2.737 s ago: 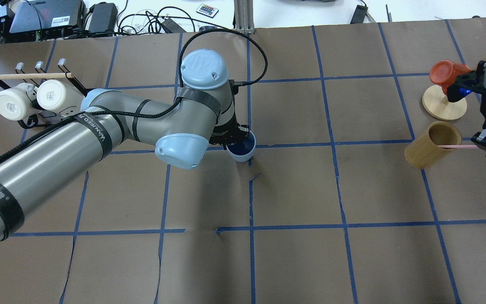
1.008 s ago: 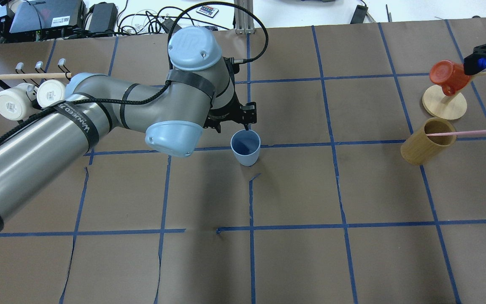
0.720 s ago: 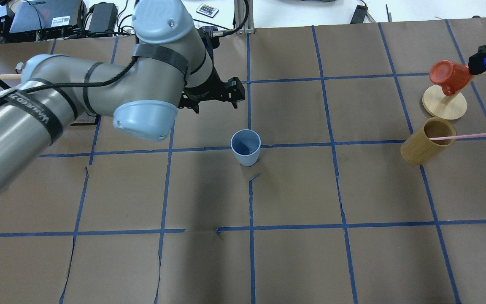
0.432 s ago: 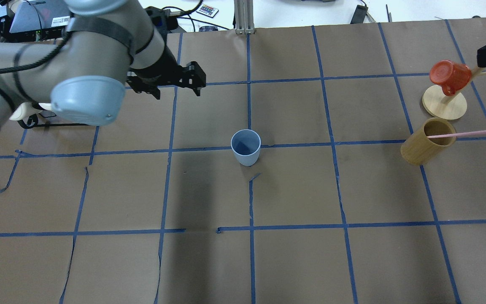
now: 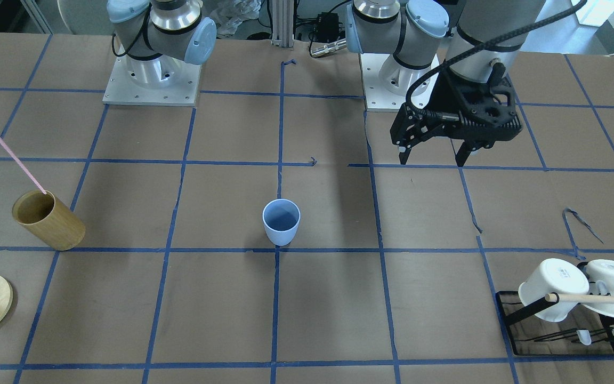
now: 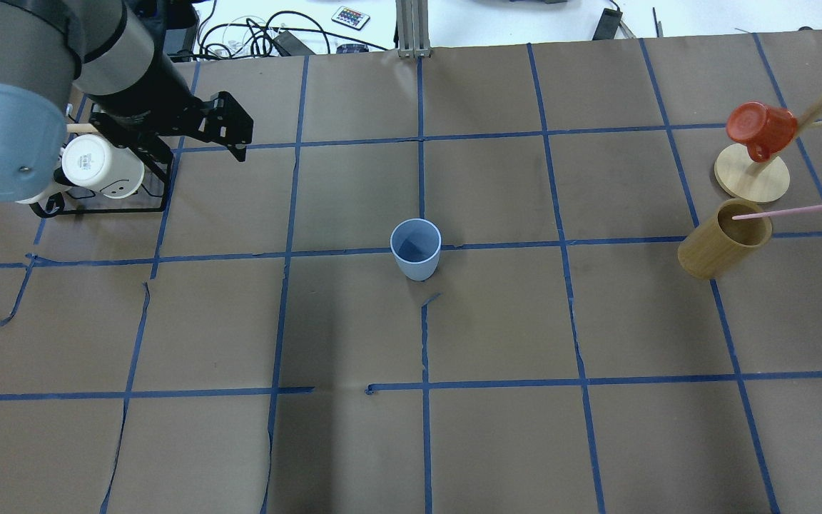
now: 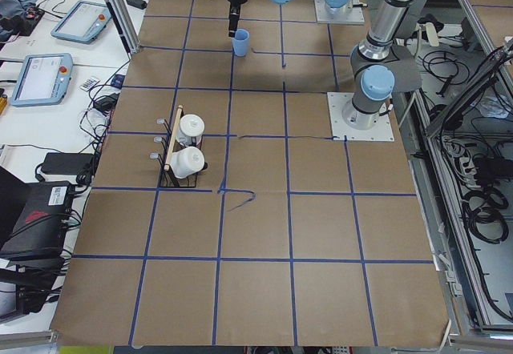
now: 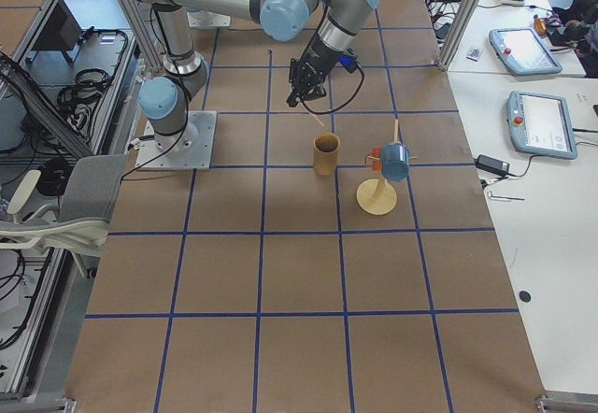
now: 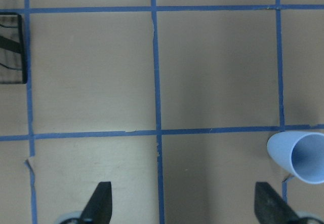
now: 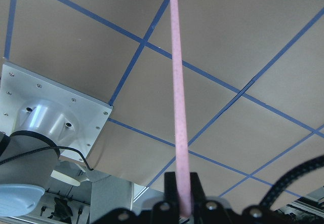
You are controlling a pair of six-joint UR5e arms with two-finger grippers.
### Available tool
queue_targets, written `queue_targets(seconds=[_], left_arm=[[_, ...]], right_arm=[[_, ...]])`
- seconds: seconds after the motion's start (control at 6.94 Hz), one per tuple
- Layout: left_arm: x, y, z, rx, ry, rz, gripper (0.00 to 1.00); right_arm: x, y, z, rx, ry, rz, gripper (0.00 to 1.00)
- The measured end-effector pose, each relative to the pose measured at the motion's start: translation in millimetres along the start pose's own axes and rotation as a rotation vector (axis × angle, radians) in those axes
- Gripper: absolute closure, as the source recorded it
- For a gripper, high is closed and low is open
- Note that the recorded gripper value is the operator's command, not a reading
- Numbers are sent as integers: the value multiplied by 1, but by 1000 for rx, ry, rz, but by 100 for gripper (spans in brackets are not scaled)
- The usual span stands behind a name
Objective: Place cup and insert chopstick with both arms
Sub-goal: 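Carry the pink chopstick with the right gripper above the blue cup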
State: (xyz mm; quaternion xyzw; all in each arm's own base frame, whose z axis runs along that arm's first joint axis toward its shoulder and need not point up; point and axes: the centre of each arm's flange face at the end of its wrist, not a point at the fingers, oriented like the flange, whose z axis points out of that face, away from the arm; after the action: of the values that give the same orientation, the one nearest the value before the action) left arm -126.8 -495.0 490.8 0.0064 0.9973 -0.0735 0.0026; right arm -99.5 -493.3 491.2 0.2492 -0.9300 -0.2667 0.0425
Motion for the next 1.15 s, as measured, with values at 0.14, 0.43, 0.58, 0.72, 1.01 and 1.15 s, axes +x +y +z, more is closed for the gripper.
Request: queue_targets(seconds=[0.14, 0.43, 0.58, 0.72, 1.01, 1.15], left_arm=[[-1, 5, -6, -4, -6, -2, 0], [-3, 9, -9, -12, -15, -5, 0], [-5, 9, -10, -12, -19, -5, 0], [-9, 7, -10, -12, -21, -10, 0], [-15, 6, -10, -13, -22, -18, 0], [-16, 6, -9, -15, -22, -21, 0]], right_arm=[[-10, -4, -8, 21, -10, 35, 98], [-61, -37, -26, 46, 16, 116, 98], [-103, -62, -35, 64, 26, 145, 98], [-148, -88, -42, 90, 12, 165, 98], [-229, -142, -61, 131, -33, 158, 96], [-267, -168, -67, 132, -40, 147, 96]])
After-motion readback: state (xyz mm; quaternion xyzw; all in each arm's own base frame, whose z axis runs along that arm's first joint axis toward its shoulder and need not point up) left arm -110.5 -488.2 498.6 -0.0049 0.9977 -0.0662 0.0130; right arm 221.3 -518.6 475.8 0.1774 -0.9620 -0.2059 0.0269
